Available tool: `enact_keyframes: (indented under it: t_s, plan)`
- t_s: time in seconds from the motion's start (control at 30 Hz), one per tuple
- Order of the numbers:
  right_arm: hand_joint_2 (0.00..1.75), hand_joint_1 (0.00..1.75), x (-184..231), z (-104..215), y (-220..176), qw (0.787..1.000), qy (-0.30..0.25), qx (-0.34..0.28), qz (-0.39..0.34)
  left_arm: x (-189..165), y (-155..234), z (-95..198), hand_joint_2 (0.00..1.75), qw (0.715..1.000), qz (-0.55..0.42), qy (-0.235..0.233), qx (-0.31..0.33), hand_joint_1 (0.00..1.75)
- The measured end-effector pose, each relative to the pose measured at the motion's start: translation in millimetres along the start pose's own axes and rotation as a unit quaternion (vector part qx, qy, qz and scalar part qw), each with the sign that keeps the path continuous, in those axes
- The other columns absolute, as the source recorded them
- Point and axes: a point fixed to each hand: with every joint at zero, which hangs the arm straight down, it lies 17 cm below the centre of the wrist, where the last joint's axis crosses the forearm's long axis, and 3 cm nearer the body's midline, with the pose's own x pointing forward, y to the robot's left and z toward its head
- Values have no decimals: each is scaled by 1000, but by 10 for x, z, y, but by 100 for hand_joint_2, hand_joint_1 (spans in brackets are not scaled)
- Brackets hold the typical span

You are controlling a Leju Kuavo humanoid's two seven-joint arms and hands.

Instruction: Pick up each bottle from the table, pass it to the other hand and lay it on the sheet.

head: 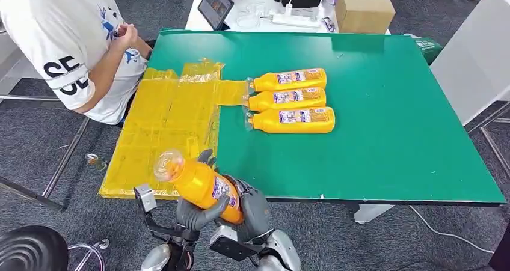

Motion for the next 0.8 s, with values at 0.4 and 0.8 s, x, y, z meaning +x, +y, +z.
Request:
enact_keyframes:
  t_s: [0.4,0.8]
  plan:
    - [175,175,16,27,100,1000,-7,19,-4,93,51,95,175,993,116,-10,1,175]
    - [175,175,13,30,117,1000,-6,23,-4,95,60,107,175,992,122,-11,3,175]
